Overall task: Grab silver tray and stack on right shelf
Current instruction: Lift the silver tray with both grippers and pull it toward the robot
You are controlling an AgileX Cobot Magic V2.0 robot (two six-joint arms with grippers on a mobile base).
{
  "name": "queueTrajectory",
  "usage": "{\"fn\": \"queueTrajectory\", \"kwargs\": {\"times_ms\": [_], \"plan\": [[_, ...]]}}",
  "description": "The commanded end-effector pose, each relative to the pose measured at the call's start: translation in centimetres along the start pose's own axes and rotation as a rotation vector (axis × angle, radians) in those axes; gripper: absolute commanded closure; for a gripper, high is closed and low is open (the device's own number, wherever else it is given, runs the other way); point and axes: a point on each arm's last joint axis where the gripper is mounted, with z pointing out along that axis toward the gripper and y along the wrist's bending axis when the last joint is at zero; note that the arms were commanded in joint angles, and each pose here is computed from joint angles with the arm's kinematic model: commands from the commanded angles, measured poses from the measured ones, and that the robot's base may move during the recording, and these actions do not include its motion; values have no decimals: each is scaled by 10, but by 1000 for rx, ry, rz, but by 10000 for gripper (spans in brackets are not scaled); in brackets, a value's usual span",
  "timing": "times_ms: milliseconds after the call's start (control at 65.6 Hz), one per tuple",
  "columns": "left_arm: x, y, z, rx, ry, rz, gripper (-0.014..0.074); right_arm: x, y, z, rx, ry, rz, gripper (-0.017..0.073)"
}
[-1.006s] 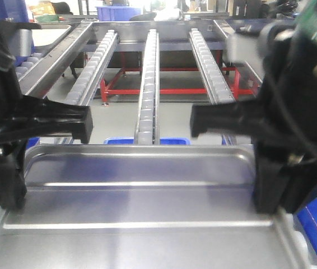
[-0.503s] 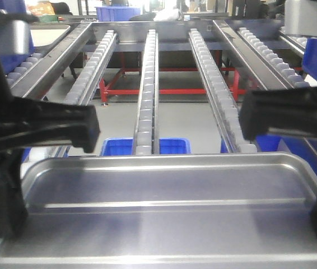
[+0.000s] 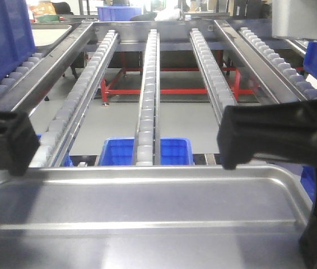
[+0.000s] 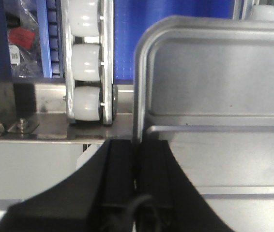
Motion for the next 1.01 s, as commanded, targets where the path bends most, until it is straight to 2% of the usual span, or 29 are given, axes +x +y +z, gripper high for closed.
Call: {"fn": "queueTrajectory", "kwargs": {"times_ms": [0,991], "plan": [[-4,-1,-12,25,-38,3,686,-7,3,-10,-45,-61,-9,501],[-5,-1,-12,25,-46,8,686,-7,1,-10,-23,-59,-27,501]]}}
